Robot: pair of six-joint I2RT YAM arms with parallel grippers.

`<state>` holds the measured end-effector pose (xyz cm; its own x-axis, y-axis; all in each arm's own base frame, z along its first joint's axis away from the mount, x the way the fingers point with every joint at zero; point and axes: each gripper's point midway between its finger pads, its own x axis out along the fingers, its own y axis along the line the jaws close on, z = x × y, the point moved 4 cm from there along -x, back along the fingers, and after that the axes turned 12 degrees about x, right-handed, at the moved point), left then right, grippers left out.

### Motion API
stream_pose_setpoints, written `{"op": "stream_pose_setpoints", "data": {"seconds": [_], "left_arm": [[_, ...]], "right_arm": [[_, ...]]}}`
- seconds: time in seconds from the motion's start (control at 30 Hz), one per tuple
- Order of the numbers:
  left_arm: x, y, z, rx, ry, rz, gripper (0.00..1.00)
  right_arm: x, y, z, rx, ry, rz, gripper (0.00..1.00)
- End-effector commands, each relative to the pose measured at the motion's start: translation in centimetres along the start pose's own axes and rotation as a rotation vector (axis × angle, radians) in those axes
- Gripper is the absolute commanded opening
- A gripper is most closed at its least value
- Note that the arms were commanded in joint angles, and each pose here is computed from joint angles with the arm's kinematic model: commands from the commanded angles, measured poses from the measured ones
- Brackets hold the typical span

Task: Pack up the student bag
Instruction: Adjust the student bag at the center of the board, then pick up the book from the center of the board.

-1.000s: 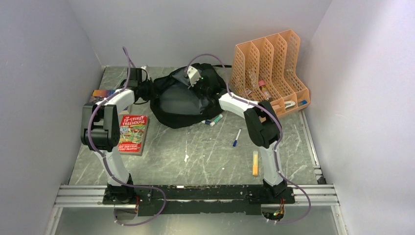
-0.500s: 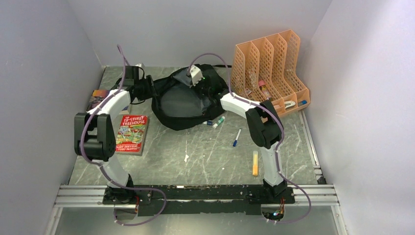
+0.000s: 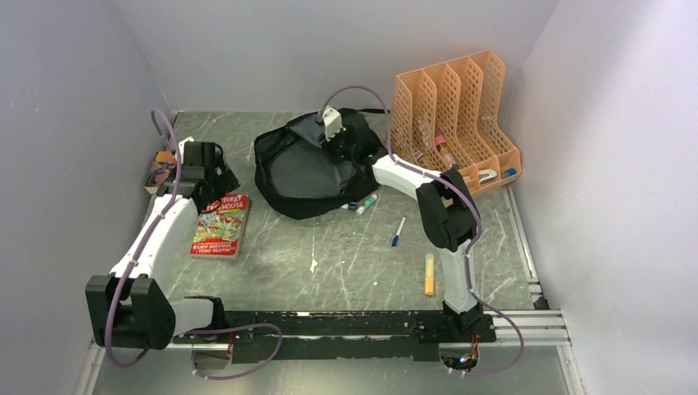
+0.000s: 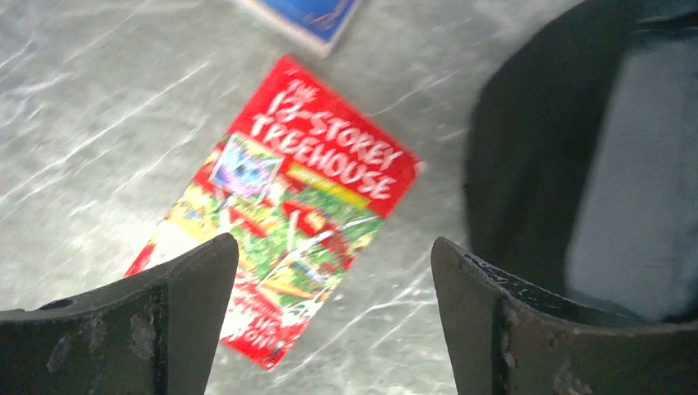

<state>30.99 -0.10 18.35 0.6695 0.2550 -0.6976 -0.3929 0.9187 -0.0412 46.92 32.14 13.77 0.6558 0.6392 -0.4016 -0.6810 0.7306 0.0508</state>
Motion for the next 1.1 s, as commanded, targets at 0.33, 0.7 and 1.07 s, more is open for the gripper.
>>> {"op": "stream_pose_setpoints", "data": {"seconds": [0.33, 0.7, 1.07], "left_arm": [[1.3, 5.9, -0.7, -0.024, 0.069, 0.276, 0.92], [5.1, 7.2, -1.7, -0.007, 0.143, 0.319, 0.91], [9.8, 5.2, -5.6, 0.059, 0.301, 0.167, 0.91]], "right_arm": [[-6.7, 2.1, 9.4, 0.468, -0.218, -0.007, 0.47], [-7.7, 15.0, 6.4, 0.986, -0.03, 0.255, 0.49], [-4.0, 22.1, -2.9, 1.038, 0.238, 0.241, 0.62]]}}
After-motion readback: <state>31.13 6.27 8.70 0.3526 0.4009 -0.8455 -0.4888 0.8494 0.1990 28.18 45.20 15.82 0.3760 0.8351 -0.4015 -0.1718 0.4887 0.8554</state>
